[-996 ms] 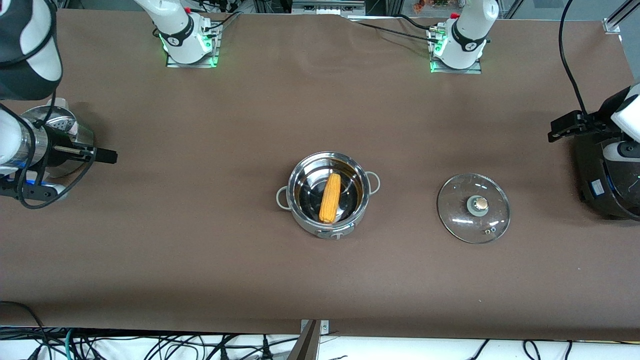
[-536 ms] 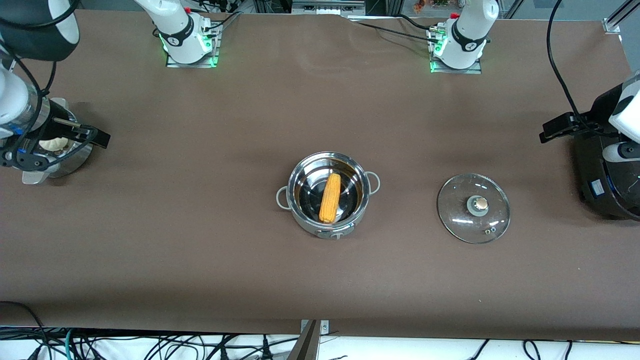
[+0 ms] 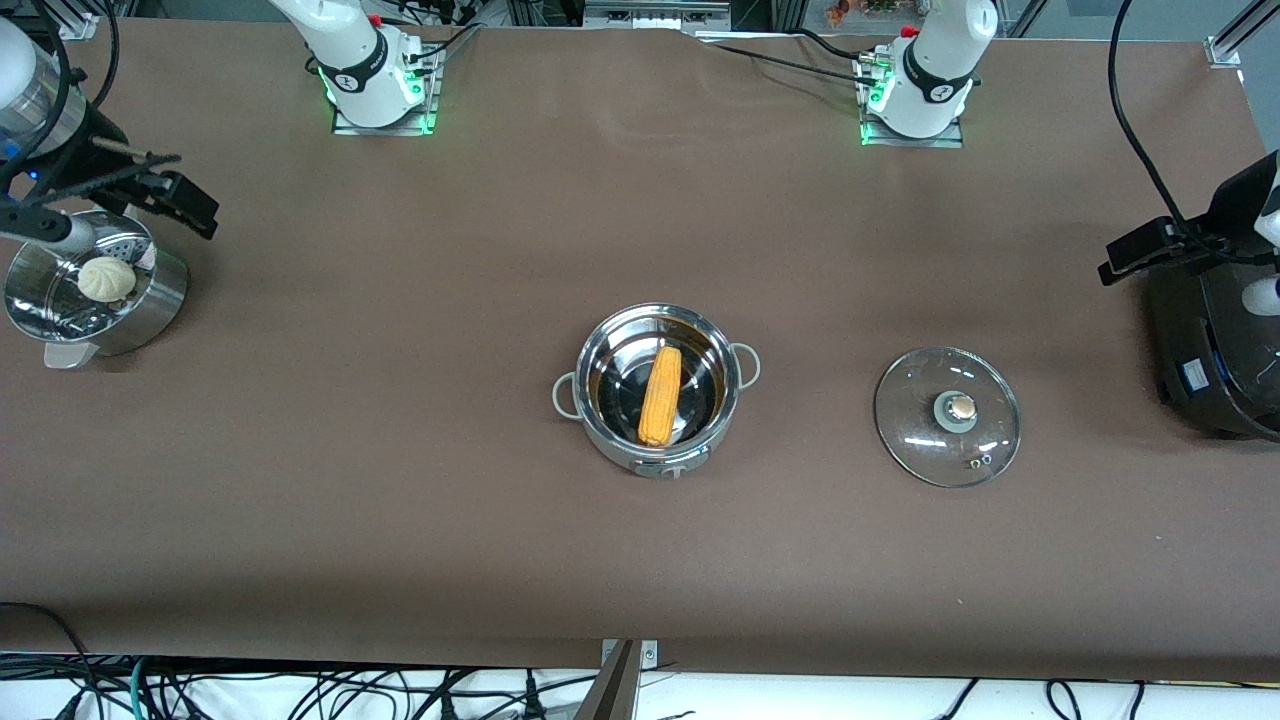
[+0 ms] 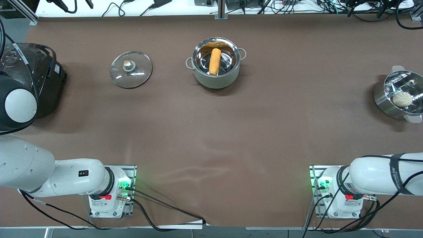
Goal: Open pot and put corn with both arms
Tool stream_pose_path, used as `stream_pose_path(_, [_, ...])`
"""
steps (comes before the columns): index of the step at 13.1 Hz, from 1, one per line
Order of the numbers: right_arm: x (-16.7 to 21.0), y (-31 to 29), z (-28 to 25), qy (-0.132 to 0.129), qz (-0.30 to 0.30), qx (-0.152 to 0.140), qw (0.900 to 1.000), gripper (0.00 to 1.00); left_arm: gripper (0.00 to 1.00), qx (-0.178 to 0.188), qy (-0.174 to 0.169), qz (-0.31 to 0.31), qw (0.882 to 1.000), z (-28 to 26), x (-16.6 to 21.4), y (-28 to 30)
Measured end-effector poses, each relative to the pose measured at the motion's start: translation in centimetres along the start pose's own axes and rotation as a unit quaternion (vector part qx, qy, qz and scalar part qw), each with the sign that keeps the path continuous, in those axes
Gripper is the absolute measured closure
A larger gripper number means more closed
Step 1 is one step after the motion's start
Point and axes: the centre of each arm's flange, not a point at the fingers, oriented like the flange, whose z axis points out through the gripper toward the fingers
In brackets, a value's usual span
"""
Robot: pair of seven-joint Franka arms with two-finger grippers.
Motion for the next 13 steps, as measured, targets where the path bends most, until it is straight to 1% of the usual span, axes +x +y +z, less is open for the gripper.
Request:
stream_pose_path(2, [0.0, 0.9, 1.2, -0.012, -0.016, 0.007, 1.0, 0.0, 0.0, 0.009, -0.005, 0.0, 1.0, 0.1, -0.1, -0.2])
stream_pose_path(4, [0.5, 1.3, 2.4, -0.018, -0.044, 0.009, 0.999, 0.0, 0.0, 0.03, -0.004, 0.002, 1.0, 0.2, -0.1, -0.2])
stream_pose_path(6, [1.3, 1.5, 3.4, -0.025, -0.056, 0.011, 0.998, 0.0, 0.0, 0.032, -0.004, 0.003, 0.999, 0.2, -0.1, -0.1])
stream_pose_path(9, [3.1, 2.6, 3.8, -0.025, -0.052, 0.016, 0.998, 0.0, 0.0, 0.032, -0.004, 0.003, 0.999, 0.2, -0.1, -0.1])
stream_pose_path(13, [3.4, 2.9, 3.6, -0.022, -0.062, 0.018, 0.998, 0.0, 0.0, 0.032, -0.004, 0.003, 0.999, 0.2, -0.1, -0.1])
